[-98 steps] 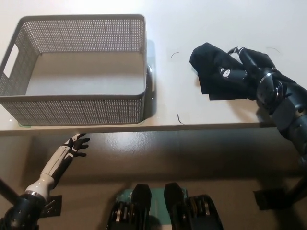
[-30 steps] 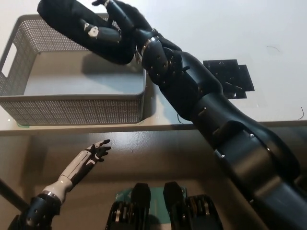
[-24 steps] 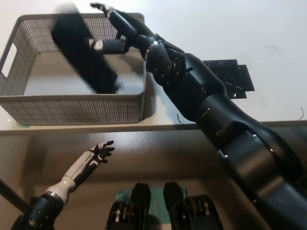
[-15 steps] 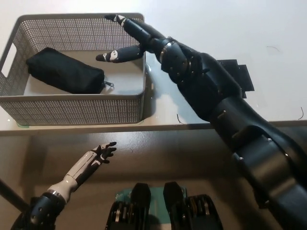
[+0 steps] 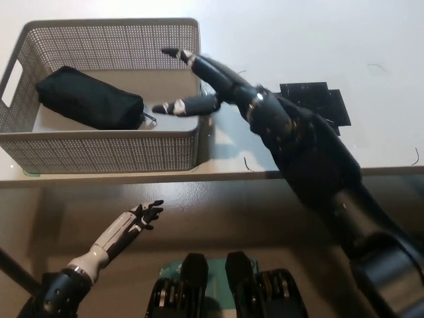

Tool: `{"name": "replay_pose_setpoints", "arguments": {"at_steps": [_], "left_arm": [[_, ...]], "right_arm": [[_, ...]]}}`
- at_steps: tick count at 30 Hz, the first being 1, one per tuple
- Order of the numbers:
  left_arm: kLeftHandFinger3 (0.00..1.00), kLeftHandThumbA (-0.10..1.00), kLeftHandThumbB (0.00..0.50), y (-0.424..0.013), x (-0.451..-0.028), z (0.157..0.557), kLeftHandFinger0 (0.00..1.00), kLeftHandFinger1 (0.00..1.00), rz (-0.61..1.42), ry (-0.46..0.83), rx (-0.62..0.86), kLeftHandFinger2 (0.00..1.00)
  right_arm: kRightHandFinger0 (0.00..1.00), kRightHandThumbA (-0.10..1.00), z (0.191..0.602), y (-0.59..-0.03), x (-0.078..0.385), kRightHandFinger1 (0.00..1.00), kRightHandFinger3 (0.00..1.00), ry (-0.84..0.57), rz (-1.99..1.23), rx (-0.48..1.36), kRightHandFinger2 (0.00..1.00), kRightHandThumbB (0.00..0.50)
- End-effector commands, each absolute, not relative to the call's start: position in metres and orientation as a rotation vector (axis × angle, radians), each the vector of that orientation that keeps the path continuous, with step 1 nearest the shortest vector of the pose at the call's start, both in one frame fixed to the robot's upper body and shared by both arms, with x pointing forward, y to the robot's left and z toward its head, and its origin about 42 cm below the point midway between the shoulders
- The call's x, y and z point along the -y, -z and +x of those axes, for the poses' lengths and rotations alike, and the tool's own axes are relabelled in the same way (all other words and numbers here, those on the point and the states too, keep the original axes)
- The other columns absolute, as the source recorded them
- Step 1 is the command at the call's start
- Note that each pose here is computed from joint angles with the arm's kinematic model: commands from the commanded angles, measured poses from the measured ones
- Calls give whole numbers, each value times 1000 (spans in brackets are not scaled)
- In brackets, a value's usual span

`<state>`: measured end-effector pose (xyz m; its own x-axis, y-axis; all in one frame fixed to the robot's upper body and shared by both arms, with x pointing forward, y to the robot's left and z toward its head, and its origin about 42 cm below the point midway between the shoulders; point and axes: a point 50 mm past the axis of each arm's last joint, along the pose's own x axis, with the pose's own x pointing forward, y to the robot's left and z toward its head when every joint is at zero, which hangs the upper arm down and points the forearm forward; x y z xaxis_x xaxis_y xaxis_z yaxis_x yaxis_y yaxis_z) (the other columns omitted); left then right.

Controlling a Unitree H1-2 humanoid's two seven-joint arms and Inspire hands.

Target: Use the right hand to pick up the pencil case on the right hand side and put it into a grey container on the left side

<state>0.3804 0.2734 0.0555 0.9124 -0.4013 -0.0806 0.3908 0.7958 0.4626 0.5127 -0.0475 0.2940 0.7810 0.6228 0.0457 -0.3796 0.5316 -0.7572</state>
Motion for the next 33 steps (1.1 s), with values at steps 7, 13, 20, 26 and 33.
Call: {"name": "replay_pose_setpoints", "arguments": {"at_steps": [7,13,20,26,33], "left_arm": [[901,1000,500,-60,-293,369,794,846,495,367,70,850],[895,1000,500,-55,-296,366,786,837,488,349,53,837],[880,1000,500,-46,-302,353,772,829,497,323,34,820],[864,1000,500,-44,-308,350,757,816,492,303,21,797],[856,1000,500,-42,-315,346,754,809,476,274,14,790]], "right_arm": [[1000,1000,441,-348,127,1000,1000,-536,-626,596,1000,454],[1000,1000,417,-356,155,1000,1000,-471,-528,651,1000,480],[1000,1000,390,-359,174,1000,1000,-446,-420,662,1000,482],[1000,1000,365,-336,195,1000,1000,-410,-422,691,1000,463],[1000,1000,335,-287,224,1000,1000,-354,-379,570,1000,447]]}}
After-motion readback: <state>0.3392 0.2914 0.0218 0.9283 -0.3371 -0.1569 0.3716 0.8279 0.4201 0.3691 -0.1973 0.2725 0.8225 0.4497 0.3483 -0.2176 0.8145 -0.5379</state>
